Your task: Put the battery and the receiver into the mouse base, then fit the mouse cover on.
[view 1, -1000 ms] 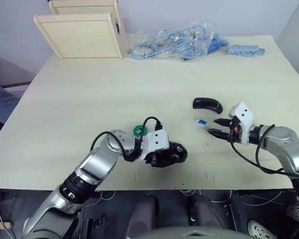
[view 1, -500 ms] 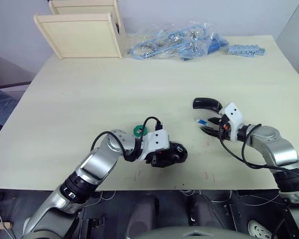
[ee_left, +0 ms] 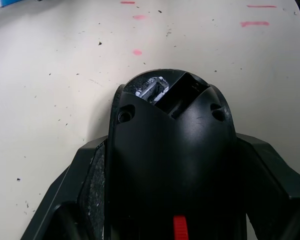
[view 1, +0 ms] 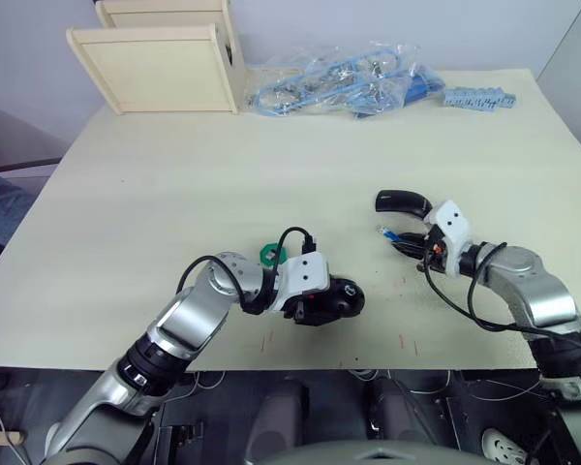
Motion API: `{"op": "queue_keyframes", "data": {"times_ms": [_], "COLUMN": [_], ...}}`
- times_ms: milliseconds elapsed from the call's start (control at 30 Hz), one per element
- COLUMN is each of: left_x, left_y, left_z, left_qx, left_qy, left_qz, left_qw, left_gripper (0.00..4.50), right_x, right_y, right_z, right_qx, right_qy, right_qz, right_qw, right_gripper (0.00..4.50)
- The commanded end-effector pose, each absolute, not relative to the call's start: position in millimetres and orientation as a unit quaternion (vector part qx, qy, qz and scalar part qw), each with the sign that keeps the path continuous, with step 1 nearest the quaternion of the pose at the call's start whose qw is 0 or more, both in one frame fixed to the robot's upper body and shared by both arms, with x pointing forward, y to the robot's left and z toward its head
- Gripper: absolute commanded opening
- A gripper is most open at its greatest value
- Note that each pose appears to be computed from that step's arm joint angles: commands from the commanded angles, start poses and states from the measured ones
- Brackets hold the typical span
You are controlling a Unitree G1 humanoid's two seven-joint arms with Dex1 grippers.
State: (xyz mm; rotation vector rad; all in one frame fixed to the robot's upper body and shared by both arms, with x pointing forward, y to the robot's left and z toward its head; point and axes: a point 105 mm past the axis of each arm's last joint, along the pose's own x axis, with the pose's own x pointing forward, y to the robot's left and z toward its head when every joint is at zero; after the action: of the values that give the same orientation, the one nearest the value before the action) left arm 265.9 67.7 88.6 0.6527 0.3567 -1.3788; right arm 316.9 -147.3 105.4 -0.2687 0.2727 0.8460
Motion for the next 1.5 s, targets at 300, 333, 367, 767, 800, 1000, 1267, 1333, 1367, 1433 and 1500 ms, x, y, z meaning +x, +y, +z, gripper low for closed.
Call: {"op": "queue_keyframes", "data": {"times_ms": [300, 333, 367, 767, 800, 1000, 1267, 1333, 1367, 1433, 1500], "left_x": [266, 266, 266, 266, 267, 268, 267, 266, 265, 264, 264], "left_y": [68, 68, 68, 67, 67, 67, 67, 68, 68, 68, 68], "left_z": [84, 84, 84, 86, 86, 87, 86, 86, 86, 86, 86], "left_qx": [0.301, 0.301, 0.302, 0.306, 0.306, 0.306, 0.307, 0.307, 0.307, 0.307, 0.306], "left_qy": [0.167, 0.166, 0.166, 0.163, 0.163, 0.163, 0.162, 0.162, 0.162, 0.163, 0.164], "left_qz": [-0.624, -0.624, -0.625, -0.624, -0.624, -0.623, -0.623, -0.623, -0.623, -0.624, -0.625], "left_qw": [0.702, 0.701, 0.701, 0.700, 0.700, 0.701, 0.702, 0.701, 0.701, 0.700, 0.699], "left_gripper": [2.94, 2.94, 2.94, 2.94, 2.94, 2.94, 2.94, 2.94, 2.94, 2.94, 2.94], "right_x": [227, 223, 220, 211, 213, 223, 220, 218, 217, 217, 220], "right_y": [-143, -139, -136, -103, -102, -97, -80, -75, -74, -72, -70], "right_z": [137, 138, 139, 143, 143, 149, 151, 151, 150, 146, 143], "right_qx": [-0.199, -0.186, -0.178, -0.178, -0.165, -0.184, -0.154, -0.132, -0.125, -0.121, -0.118], "right_qy": [0.238, 0.245, 0.249, 0.286, 0.290, 0.327, 0.381, 0.397, 0.403, 0.414, 0.416], "right_qz": [0.444, 0.447, 0.448, 0.462, 0.465, 0.475, 0.489, 0.479, 0.473, 0.462, 0.451], "right_qw": [0.841, 0.840, 0.840, 0.820, 0.820, 0.796, 0.769, 0.772, 0.773, 0.775, 0.781], "right_gripper": [0.15, 0.15, 0.15, 0.15, 0.15, 0.15, 0.15, 0.15, 0.15, 0.15, 0.15]}}
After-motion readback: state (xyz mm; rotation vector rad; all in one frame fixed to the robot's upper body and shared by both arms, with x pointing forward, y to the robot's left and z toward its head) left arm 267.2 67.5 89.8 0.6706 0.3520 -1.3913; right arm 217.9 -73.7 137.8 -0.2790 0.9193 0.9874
